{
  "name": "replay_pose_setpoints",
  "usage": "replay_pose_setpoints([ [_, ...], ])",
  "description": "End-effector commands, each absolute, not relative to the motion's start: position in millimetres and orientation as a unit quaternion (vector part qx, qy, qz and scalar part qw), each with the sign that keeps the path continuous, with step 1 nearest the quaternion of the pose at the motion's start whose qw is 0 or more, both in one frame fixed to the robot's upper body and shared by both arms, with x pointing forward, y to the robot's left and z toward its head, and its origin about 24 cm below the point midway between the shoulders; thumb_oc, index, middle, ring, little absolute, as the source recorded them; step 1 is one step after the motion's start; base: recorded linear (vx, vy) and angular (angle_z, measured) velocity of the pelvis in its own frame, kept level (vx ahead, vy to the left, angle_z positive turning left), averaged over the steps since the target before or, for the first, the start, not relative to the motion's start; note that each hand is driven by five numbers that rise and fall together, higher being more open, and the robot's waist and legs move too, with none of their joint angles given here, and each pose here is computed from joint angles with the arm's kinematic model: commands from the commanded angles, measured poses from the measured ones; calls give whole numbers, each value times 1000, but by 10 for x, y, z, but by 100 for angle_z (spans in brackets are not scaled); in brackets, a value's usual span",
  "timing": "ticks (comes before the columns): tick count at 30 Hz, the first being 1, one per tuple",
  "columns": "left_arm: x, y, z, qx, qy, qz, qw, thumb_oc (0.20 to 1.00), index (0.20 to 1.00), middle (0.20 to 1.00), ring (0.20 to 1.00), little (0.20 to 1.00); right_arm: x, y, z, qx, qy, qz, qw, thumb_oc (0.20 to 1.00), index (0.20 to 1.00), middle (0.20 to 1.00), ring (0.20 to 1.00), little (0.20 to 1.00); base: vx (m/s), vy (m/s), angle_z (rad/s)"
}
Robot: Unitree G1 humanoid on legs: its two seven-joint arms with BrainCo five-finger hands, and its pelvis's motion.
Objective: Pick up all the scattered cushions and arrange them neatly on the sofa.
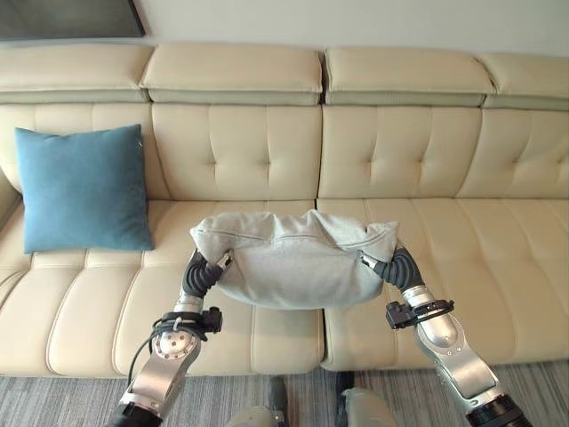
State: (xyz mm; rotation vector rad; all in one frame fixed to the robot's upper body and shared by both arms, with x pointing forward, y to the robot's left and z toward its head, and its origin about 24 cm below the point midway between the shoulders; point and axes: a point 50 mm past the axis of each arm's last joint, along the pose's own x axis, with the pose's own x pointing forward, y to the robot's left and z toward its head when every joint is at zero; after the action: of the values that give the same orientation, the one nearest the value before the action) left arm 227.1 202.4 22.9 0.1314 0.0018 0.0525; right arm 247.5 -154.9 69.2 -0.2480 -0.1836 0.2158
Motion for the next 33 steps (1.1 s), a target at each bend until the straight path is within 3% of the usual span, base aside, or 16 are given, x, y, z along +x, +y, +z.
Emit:
replay_pose_setpoints([
  [1,2365,1723,493,65,-85,-53,993,200,200,200,200,200,2489,-1338,1229,-70,-232,152,958,200,200,200,200,200,73,-111,2],
  [15,2679,1649,626,88,-115,0,989,200,200,200,200,200,2777,-1319,1255,-67,-228,102,966,200,200,200,200,200,66,-49,14],
  [26,3536,1518,1449,145,-228,80,959,200,200,200,200,200,3499,-1025,1774,-61,-259,49,963,200,200,200,200,200,-90,-5,-2],
  [27,3596,1544,1520,162,-234,84,955,1000,1000,1000,1000,1000,3567,-1048,1835,-73,-260,40,962,460,460,460,460,460,-35,20,-1],
  [28,3635,1573,1576,179,-238,86,951,1000,1000,1000,1000,1000,3601,-1070,1896,-79,-265,35,960,667,667,667,667,667,0,0,0],
  [29,3663,1595,1633,195,-244,90,946,1000,1000,1000,1000,1000,3632,-1088,1915,-90,-263,30,960,1000,1000,1000,1000,1000,0,0,0],
  [33,3732,1721,1730,225,-249,107,936,1000,1000,1000,1000,1000,3731,-1231,2019,-126,-267,4,955,1000,1000,1000,1000,1000,0,0,0],
])
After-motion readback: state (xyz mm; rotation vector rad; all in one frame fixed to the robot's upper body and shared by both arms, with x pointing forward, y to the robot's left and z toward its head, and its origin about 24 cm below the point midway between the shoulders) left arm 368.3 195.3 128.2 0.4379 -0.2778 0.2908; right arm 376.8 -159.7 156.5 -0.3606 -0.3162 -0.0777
